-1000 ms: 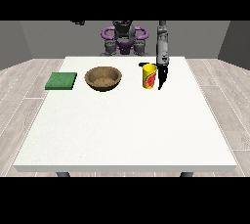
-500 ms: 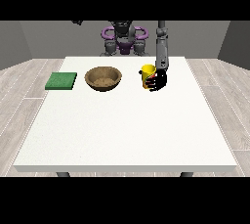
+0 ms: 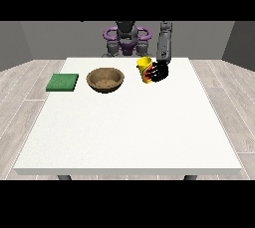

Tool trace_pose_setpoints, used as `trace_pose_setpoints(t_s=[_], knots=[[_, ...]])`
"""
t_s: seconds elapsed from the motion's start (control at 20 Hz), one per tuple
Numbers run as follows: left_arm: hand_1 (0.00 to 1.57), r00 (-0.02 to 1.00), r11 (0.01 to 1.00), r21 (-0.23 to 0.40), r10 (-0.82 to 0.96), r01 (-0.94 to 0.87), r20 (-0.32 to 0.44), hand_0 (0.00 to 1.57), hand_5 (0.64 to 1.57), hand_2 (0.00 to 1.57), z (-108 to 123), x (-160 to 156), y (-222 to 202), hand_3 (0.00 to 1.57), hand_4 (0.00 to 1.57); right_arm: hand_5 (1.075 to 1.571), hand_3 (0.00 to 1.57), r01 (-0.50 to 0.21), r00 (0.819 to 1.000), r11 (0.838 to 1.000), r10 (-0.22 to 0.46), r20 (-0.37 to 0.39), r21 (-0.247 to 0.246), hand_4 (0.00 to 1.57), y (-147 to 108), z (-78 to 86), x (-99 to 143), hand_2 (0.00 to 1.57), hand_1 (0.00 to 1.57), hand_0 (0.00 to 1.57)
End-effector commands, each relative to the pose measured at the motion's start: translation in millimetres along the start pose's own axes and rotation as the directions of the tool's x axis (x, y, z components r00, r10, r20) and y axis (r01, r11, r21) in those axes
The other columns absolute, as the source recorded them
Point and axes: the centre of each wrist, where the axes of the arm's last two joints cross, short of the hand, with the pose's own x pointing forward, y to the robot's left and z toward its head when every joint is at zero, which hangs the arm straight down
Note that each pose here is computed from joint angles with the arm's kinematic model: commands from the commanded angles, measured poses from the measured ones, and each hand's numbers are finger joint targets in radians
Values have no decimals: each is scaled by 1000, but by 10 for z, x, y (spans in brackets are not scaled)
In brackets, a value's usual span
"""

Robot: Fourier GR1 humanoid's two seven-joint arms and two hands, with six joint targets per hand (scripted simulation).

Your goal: Pick the cup and pour the ball into the bowl, then pick the bowl and place it on the pad

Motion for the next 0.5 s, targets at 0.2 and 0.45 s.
trace_pose_setpoints(t_s=[0.2, 0.45], knots=[[1405, 941, 942, -17, -333, 334, 59, 1405, 1543, 1571, -420, 398, -408, 1571, 1090, 1560, 0, 11, 999, 1000, -11, -36, 5, 257, -43, -103, -97, 0, 0, 0], [1411, 869, 871, 17, -491, 491, 64, 1411, 1564, 1571, -751, 642, -486, 1571, 940, 1561, 0, 6, 1000, 1000, -7, 2, 9, 292, -12, -191, -164, 0, 0, 0]])
